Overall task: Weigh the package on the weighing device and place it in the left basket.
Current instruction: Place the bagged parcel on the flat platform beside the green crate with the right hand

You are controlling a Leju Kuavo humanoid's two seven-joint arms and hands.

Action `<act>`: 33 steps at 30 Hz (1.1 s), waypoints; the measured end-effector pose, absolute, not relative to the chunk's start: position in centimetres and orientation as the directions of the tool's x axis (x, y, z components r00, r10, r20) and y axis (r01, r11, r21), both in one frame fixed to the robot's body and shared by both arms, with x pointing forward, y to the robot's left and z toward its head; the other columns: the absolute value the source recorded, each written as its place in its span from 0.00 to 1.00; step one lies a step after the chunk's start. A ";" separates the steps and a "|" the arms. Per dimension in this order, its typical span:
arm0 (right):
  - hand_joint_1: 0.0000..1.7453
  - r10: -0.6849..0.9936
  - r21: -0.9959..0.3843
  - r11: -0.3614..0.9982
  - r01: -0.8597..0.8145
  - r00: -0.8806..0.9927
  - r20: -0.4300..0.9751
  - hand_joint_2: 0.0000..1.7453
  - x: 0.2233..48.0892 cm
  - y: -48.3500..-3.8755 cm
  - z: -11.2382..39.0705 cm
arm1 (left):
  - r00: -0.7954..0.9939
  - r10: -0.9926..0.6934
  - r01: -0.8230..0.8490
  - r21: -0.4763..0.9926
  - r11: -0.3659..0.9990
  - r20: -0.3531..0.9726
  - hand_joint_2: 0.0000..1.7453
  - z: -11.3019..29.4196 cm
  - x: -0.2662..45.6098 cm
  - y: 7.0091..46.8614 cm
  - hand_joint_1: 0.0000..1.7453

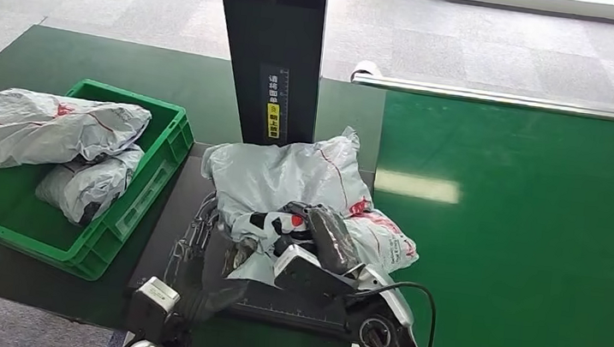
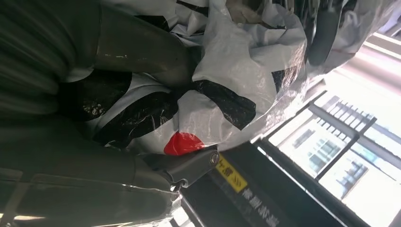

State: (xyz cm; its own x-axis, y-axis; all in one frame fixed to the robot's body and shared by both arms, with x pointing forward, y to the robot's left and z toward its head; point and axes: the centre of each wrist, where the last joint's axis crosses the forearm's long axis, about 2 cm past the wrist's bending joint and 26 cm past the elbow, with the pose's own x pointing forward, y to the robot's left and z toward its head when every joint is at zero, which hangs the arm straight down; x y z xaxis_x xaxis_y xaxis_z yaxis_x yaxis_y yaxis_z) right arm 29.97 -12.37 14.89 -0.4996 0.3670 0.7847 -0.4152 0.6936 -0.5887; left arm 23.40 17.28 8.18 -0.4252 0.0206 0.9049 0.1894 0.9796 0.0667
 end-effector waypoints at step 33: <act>0.00 -0.136 0.015 0.934 -0.357 -0.316 0.939 1.00 27.6 -22.0 10.5 | -0.266 -0.552 -0.416 0.423 0.805 0.790 1.00 7.9 25.8 29.4 0.00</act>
State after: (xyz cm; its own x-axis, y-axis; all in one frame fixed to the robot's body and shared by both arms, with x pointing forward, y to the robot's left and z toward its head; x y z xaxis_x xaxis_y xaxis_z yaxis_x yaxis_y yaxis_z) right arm 27.60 -22.02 10.50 -0.3161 -0.1355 0.9390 -0.3566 0.9341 0.0147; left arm 25.76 29.38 7.86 -0.2656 -0.5522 0.7903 -0.4161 0.8051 0.4227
